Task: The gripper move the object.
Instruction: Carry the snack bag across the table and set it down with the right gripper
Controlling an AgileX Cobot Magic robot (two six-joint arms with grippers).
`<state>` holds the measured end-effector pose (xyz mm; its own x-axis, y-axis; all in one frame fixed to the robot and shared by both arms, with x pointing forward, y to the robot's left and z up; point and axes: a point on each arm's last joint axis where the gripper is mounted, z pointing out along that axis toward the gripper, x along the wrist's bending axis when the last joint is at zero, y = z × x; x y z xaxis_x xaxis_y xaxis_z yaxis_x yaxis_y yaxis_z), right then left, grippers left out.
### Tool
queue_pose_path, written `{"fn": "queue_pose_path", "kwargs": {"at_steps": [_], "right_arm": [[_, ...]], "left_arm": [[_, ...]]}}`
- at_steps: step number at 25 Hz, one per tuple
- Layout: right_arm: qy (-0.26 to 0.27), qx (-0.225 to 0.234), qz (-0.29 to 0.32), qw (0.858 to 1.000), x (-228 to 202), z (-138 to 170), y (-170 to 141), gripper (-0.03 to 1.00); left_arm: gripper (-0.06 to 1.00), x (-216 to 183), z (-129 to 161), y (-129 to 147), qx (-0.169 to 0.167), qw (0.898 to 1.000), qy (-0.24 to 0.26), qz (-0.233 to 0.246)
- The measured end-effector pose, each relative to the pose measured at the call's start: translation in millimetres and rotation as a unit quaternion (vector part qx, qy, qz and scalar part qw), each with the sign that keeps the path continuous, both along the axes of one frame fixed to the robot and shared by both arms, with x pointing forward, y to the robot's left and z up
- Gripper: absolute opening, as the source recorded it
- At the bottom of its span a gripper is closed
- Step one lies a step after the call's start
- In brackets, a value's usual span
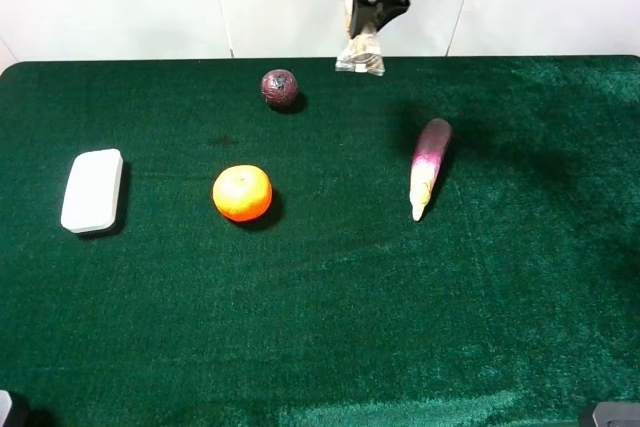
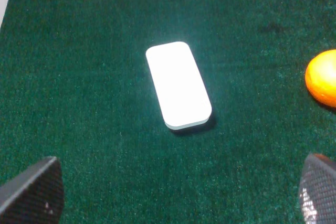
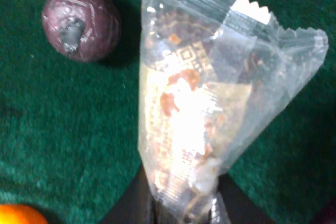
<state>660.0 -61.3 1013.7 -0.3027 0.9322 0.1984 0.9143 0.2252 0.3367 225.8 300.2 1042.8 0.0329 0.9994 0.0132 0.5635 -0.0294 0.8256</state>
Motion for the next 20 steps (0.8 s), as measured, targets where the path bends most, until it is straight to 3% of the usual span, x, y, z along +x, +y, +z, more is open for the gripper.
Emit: {"fn": "queue_pose_path", "kwargs": {"at_steps": [8,20], "right_arm": [[-0.026,0.014,0.013,0.999,5.6,-25.1,25.7,0.11],[-0.042,0.021,0.009,0.999,20.3,-66.4,34.2,0.10]], "left_arm": [[0.90,0.0,0.0,0.0,0.000,1.000,0.000,0.000],[0.90,0.0,0.0,0.0,0.000,1.000,0.000,0.000]]}}
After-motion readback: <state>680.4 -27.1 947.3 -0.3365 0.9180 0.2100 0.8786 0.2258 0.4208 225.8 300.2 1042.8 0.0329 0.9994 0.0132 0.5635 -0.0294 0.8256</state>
